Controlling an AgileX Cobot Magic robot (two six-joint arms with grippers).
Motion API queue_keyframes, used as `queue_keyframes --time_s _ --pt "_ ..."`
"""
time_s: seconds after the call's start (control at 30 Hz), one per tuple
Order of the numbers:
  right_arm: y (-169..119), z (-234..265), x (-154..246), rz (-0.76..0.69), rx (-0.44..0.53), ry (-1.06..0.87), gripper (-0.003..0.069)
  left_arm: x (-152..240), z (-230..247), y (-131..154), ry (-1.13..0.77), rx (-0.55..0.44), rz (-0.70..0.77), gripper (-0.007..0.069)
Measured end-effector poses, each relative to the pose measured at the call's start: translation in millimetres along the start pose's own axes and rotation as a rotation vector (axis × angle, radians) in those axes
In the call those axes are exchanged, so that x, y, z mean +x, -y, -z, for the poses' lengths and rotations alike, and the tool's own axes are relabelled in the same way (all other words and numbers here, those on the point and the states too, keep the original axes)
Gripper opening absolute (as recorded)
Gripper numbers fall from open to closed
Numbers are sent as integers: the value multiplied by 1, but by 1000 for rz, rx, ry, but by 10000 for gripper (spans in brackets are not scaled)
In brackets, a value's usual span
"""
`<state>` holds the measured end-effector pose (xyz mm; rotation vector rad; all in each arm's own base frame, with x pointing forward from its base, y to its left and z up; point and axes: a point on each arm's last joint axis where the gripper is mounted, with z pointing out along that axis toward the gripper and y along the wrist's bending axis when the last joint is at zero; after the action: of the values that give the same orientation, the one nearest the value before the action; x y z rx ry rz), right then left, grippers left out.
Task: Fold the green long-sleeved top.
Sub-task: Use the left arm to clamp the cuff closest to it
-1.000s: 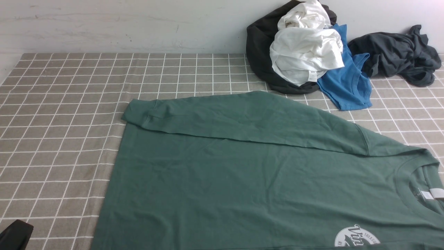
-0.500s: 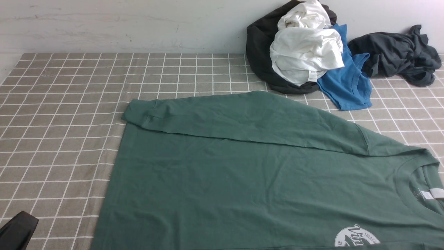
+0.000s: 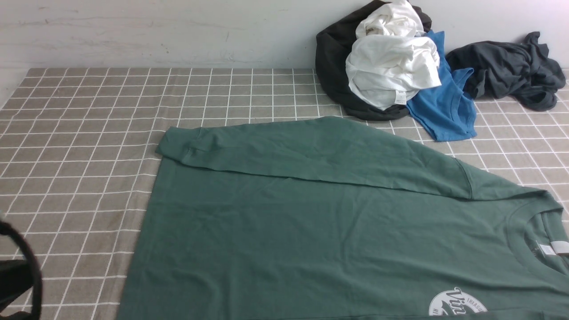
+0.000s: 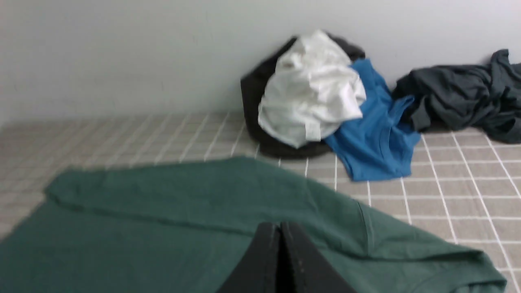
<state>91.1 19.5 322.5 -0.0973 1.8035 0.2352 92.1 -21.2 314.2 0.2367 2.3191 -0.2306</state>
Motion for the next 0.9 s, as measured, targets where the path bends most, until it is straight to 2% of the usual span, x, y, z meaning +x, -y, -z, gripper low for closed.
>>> queue_keyframes --time_s 0.1,0.17,0.27,0.3,0.37,0.4,0.47,0.63,0.77,0.9 --pt "-8 -19 -19 92 -81 -210 -14 -8 -15 -2 -202 15 -93 6" --pt "-19 -32 -23 130 -184 -355 -14 -9 -30 3 -306 57 -152 29" --pt "-38 -43 -15 203 -334 -580 -14 -10 -53 14 -414 119 -237 81" --pt "-38 -45 -14 204 -334 -585 -14 -10 -54 15 -421 124 -242 81" --pt "-50 -52 4 283 -420 -807 -14 -9 -75 25 -515 166 -302 141" --pt "-51 -51 5 290 -425 -817 -14 -9 -77 25 -522 166 -303 146" --pt "-56 -59 19 354 -453 -965 -14 -7 -99 33 -596 192 -339 227" --pt "-57 -68 25 375 -449 -1010 -14 -3 -143 42 -659 197 -358 339" --pt "-58 -70 24 373 -446 -989 -14 3 -175 44 -700 188 -356 374" --pt "-58 -71 23 372 -443 -973 -14 15 -200 44 -772 181 -348 374"
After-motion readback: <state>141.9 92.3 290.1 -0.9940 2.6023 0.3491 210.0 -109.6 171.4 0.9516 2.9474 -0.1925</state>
